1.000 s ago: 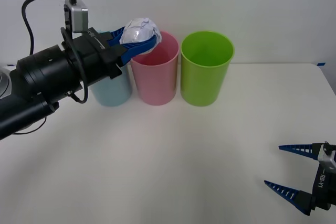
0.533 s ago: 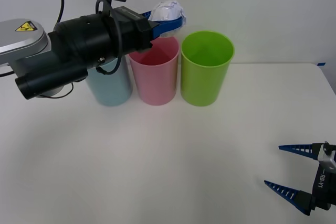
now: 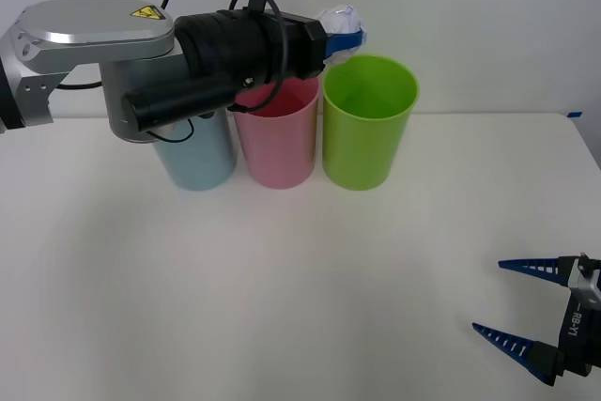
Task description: Put cans in the blue bin and PET bottles in the pink bin and trash in the green bin.
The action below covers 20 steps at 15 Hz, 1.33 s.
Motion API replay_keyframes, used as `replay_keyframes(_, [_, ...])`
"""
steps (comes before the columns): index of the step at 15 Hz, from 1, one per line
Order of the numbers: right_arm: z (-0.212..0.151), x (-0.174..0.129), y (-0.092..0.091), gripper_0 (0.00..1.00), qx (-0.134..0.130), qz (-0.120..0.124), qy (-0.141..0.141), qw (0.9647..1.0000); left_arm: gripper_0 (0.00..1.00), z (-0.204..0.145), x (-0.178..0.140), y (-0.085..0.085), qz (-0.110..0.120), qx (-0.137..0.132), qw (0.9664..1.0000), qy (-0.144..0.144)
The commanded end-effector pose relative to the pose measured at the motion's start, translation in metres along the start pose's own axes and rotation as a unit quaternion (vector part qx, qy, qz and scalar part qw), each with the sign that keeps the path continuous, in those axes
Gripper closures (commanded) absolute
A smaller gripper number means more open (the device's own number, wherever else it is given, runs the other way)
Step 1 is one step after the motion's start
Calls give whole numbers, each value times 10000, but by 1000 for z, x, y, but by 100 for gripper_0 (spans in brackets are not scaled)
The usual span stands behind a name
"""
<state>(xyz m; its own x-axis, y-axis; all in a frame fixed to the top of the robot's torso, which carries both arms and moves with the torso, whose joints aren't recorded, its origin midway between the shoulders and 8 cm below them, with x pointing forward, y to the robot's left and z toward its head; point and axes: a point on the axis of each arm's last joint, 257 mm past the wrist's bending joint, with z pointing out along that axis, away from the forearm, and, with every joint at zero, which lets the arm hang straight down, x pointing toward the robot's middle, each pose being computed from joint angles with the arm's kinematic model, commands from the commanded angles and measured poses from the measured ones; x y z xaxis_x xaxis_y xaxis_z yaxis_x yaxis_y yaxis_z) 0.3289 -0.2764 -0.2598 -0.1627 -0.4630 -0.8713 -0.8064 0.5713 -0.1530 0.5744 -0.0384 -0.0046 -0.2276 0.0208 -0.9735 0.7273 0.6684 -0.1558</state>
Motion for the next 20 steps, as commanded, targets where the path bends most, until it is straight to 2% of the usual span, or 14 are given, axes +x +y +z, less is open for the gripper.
replay_keyframes(1, [0, 0, 0, 0, 0, 0, 0, 10000, 100, 27, 4, 4, -79, -252, 9995, 168])
replay_keyframes(3, [0, 0, 0, 0, 0, 0, 0, 10000, 100, 42, 11, 3, -149, -356, 9988, 302])
replay_keyframes(6, [0, 0, 0, 0, 0, 0, 0, 10000, 100, 47, 28, 2, -148, -559, 9965, 610])
replay_keyframes(8, [0, 0, 0, 0, 0, 0, 0, 10000, 100, 48, 33, 0, -234, -606, 9953, 714])
replay_keyframes(12, [0, 0, 0, 0, 0, 0, 0, 10000, 100, 54, 34, 0, -334, -705, 9943, 731])
replay_keyframes(14, [0, 0, 0, 0, 0, 0, 0, 10000, 100, 62, 34, 4, -285, -784, 9940, 707])
replay_keyframes(18, [0, 0, 0, 0, 0, 0, 0, 10000, 100, 67, 48, 11, -264, -930, 9913, 896])
replay_keyframes(20, [0, 0, 0, 0, 0, 0, 0, 10000, 100, 70, 47, 12, -274, -967, 9910, 879])
